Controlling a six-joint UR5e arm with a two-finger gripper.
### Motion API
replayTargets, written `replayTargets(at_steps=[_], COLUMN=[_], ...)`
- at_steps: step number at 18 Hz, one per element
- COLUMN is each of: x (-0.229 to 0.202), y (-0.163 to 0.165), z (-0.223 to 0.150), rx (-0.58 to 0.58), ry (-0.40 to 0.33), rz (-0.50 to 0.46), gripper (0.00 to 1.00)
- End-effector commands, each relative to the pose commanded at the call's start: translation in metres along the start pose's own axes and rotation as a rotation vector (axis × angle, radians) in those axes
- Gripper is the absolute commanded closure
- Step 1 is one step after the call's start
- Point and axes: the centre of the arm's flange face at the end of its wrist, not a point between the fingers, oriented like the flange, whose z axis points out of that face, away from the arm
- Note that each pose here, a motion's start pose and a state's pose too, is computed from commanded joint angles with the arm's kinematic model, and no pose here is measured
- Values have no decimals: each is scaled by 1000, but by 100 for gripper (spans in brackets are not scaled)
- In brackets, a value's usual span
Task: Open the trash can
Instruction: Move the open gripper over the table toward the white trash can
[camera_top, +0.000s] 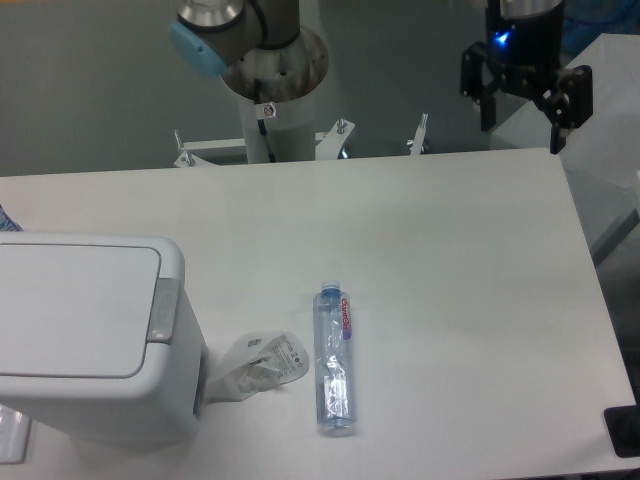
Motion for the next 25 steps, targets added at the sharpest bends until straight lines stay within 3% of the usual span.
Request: replayTargets(at_steps=[7, 10, 14, 17, 21, 25], x=[0, 5, 10, 16, 19, 28], y=[-2, -30, -62, -105, -146, -188], z=[-1, 0, 1, 4, 7, 15], rx=[11, 66, 113, 162, 231, 281], ry=[-1, 5, -12, -40, -68, -48], rz=[-30, -92, -218, -307, -530, -672], gripper=[0, 0, 0, 0, 0, 0])
